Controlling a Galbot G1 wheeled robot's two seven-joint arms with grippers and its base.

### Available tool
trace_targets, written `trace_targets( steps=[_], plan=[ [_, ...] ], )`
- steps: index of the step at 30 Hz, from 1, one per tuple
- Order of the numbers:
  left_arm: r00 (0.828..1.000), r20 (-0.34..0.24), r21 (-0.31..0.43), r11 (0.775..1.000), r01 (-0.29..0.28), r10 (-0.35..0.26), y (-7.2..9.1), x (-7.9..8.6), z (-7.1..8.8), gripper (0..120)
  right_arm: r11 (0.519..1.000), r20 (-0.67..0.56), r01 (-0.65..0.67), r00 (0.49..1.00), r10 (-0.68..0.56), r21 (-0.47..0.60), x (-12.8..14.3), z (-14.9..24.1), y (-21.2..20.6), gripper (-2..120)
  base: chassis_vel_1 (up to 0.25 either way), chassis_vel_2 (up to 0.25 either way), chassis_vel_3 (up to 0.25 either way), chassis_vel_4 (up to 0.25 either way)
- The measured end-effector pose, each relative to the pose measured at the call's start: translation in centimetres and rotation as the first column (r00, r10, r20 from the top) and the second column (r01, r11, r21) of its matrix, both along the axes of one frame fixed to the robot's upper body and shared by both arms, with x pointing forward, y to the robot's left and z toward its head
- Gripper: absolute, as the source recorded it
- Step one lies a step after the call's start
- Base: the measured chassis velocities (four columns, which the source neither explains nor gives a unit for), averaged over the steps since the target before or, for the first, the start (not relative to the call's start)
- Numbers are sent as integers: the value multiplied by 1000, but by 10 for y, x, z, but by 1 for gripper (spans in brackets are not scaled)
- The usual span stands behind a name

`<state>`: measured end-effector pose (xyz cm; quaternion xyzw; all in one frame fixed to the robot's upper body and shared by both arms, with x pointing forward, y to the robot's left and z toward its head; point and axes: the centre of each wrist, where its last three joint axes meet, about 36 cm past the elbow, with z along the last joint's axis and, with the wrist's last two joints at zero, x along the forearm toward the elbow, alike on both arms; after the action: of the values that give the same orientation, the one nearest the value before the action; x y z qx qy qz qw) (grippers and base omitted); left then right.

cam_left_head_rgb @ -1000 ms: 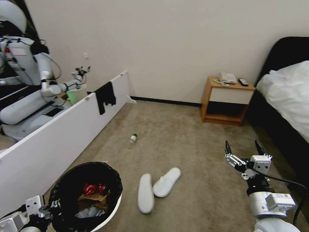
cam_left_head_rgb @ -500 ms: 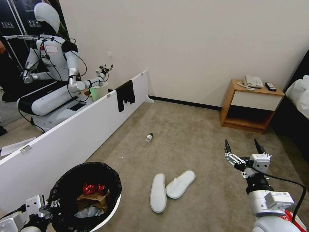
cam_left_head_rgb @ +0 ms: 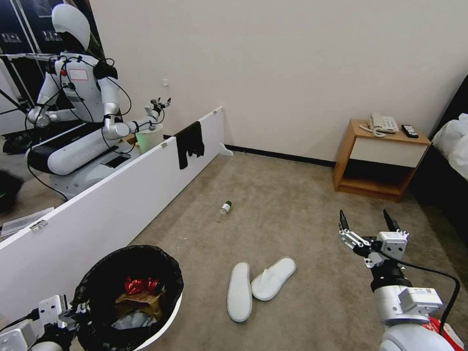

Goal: Pick up the trash bin, then pick up the garbage from the floor and place it into the trash bin.

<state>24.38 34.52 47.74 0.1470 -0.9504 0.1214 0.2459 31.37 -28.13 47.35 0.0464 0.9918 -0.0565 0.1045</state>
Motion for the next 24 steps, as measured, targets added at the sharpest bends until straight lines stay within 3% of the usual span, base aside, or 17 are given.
trace_targets(
  steps=[24],
  plan=[
    [1000,0,-3,1000,0,0,-1,-3,1,2,1000,12,-13,1000,13,-5,-1,-3,-1,100,0,0,0,0]
  ],
)
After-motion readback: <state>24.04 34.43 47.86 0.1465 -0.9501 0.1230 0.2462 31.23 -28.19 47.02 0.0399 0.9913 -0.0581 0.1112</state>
